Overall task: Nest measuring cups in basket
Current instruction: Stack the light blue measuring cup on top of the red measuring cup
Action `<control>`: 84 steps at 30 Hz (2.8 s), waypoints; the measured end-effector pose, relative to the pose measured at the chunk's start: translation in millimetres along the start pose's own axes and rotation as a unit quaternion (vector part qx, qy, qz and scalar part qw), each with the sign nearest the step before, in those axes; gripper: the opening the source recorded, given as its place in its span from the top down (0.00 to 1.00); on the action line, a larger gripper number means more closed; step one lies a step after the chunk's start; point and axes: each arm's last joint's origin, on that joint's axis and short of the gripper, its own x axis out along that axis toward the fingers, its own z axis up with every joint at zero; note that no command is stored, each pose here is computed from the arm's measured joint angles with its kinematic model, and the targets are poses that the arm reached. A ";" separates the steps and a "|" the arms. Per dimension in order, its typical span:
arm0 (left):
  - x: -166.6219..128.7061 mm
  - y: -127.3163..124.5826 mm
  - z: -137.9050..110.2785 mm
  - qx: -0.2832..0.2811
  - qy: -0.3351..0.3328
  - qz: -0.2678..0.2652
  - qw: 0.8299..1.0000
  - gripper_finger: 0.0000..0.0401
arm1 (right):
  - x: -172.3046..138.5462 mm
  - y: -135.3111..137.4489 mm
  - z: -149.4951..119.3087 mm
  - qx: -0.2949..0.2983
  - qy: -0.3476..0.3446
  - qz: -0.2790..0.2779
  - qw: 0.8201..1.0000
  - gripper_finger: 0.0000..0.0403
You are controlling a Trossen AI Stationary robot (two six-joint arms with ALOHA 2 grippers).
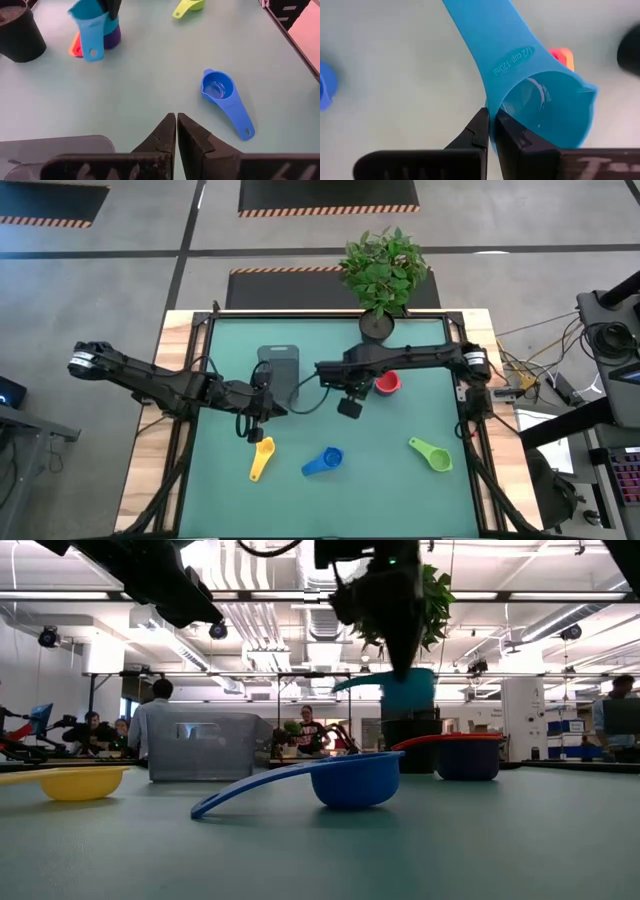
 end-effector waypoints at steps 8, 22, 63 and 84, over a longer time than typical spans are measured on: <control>0.0 0.1 0.0 0.000 0.000 0.000 1.000 1.00 | 1.7 -18.6 -36.3 0.072 -0.011 -0.039 0.997 0.98; 0.1 0.0 0.6 -0.001 -0.003 0.000 1.000 1.00 | 27.0 -53.0 -79.9 0.193 -0.107 -0.005 0.975 0.98; 0.1 -0.3 3.0 0.001 -0.016 -0.002 1.000 1.00 | 26.5 -52.9 -70.3 0.082 -0.164 -0.009 0.983 0.80; -0.4 1.0 9.5 0.010 -0.051 0.027 0.998 1.00 | 21.7 -39.5 -54.6 0.005 -0.253 0.054 0.966 0.98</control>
